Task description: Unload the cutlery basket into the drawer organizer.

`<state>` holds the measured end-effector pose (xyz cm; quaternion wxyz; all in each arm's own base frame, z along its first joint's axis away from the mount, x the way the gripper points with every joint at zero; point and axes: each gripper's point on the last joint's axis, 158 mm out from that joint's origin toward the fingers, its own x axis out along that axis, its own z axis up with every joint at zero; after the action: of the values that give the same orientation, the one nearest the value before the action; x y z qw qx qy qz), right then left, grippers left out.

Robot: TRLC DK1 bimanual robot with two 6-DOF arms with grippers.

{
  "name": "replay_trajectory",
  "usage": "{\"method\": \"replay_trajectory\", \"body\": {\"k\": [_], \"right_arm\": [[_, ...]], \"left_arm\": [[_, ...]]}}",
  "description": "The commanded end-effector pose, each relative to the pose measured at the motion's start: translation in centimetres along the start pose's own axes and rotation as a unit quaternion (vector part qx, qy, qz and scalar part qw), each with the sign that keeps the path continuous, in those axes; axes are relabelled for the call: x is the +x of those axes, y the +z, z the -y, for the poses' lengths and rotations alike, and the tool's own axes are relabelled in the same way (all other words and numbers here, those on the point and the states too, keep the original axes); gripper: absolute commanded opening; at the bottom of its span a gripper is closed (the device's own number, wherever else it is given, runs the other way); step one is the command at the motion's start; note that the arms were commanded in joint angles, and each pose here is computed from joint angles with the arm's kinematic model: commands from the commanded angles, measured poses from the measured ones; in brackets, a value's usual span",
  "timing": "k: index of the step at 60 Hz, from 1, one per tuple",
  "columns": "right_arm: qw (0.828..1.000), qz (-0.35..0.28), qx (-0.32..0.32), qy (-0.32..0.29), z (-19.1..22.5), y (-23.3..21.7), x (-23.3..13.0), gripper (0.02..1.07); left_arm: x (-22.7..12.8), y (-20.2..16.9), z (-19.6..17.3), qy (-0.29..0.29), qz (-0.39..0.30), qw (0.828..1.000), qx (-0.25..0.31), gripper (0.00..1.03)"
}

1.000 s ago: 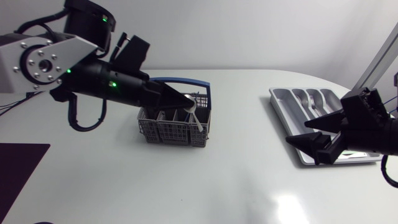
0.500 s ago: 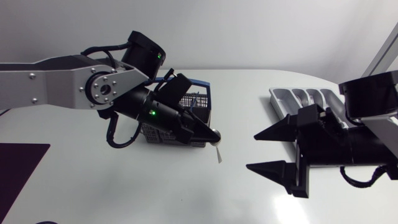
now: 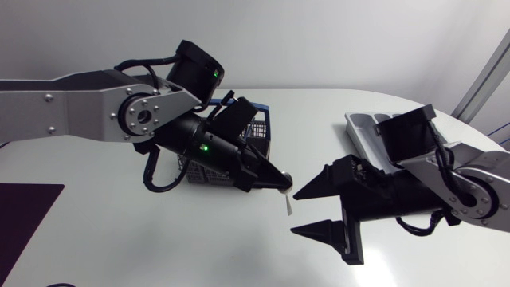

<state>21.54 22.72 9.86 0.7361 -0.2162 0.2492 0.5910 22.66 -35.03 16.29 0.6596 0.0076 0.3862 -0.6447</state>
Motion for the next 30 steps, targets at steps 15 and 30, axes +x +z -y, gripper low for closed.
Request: {"method": "replay_trajectory", "body": {"k": [15, 30], "right_arm": [[0.999, 0.014, -0.046, 0.003, 0.5, 2.3, 0.5, 0.51], [0.998, 0.006, -0.056, 0.014, -0.1, 1.6, 0.7, 0.25]], "left_arm": [[1.0, -0.6, 0.9, -0.027, -0.017, 0.999, 0.023, 0.04], [1.4, -1.5, 1.4, -0.039, -0.035, 0.998, 0.035, 0.04]]}}
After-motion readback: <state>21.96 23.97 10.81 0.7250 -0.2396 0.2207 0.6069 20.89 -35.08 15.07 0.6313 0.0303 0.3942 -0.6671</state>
